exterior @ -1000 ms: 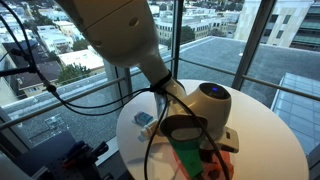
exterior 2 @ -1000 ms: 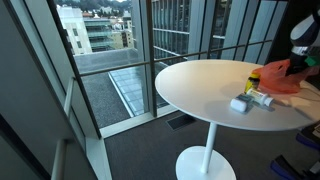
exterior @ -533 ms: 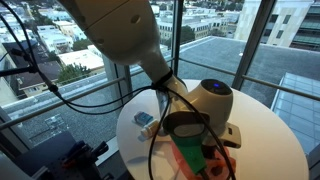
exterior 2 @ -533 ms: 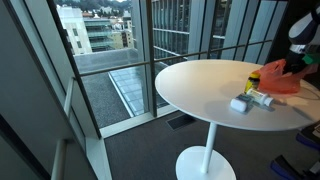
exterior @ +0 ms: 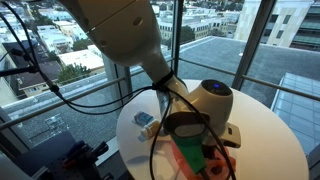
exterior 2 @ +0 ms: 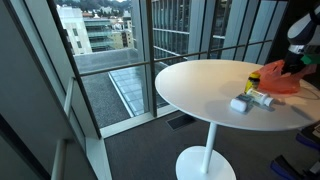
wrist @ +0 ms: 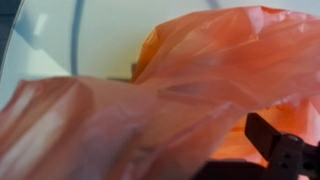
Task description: Remove the white bottle from the orange plastic bag
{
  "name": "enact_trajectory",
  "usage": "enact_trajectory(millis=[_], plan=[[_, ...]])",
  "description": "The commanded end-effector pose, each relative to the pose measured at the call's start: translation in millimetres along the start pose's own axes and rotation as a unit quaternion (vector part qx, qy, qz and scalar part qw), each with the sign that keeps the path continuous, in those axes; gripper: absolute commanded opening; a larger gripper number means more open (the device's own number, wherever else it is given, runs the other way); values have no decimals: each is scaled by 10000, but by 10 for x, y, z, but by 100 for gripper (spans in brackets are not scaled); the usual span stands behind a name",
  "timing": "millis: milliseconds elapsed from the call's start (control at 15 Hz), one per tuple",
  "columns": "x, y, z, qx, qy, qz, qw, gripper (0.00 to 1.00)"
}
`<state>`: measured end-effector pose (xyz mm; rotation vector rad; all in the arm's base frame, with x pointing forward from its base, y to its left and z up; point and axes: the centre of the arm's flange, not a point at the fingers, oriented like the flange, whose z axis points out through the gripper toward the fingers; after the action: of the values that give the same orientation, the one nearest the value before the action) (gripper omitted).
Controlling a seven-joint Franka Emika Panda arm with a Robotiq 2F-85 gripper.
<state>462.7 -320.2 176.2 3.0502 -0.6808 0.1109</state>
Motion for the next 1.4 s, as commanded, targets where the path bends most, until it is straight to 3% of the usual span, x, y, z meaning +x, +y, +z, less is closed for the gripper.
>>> enact_trajectory(millis=[0,667,800,1133,1200,1333], plan=[[61,88,72,98,23,9,9999,100],[27,155,141,76,-45,81,9999,100],[28,141,148,58,-44,76,9999,72],[3,94,2,39,42,21,10000,32],[-5,78,-46,36,76,7,10000,26],[-16,40,-149,32,153,-30,9999,25]])
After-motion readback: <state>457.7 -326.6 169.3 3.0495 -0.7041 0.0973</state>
